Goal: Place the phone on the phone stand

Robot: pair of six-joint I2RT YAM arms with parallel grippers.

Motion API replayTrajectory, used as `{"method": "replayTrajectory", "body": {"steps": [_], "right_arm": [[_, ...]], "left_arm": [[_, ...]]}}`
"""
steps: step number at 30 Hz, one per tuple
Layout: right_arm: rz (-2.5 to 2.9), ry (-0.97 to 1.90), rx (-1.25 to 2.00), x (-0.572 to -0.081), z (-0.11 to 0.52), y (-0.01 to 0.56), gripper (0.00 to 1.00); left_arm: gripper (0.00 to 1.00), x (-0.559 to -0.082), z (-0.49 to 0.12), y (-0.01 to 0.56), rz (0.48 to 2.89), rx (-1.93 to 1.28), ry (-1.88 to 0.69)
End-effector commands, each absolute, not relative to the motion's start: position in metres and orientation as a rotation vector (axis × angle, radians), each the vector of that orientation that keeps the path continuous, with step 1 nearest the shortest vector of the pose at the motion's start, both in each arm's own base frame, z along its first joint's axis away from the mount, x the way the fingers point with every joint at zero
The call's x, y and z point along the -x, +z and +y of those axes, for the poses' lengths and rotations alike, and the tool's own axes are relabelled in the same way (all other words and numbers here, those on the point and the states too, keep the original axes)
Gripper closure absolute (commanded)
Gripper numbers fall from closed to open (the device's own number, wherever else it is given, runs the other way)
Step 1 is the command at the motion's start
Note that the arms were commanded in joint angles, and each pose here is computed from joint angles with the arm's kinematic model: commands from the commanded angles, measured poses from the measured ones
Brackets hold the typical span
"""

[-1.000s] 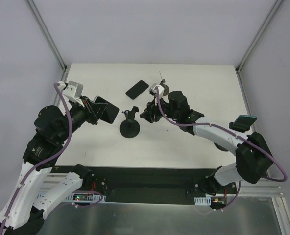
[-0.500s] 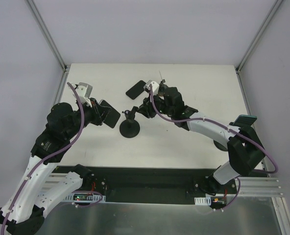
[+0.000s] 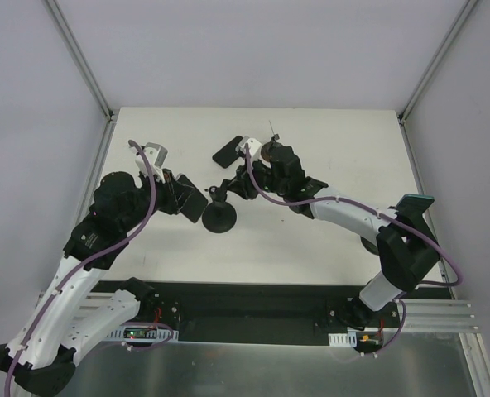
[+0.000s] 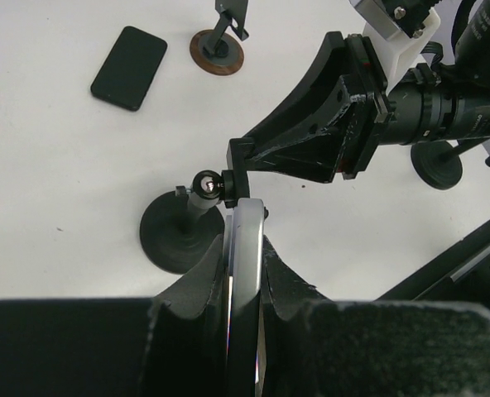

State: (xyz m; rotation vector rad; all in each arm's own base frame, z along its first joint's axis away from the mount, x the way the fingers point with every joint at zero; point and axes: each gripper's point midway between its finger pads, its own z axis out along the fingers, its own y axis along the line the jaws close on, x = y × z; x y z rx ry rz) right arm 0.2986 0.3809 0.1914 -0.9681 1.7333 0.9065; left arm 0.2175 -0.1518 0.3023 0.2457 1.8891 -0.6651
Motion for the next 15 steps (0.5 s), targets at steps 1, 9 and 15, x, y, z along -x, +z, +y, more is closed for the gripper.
{"method": "replayTrajectory", "body": {"steps": [1,9,15], "right_arm": [[1.607,0.946,1.012,-0.299,0.397,0.221,0.74],[1.611,0.932,1.002,-0.298,0.394,0.219,0.99],[1.568,0.928,1.032,-0.295,0.394,0.221,0.99]], "left_arm": [[1.0,-0.221,-0.163,0.334,1.767,-0.264,-0.737],[1.0,-0.211,-0.194,0.347,1.697,-0.425,-0.898],[1.0,-0.182,-0.251,0.365,1.458,-0.948,-1.186]]}}
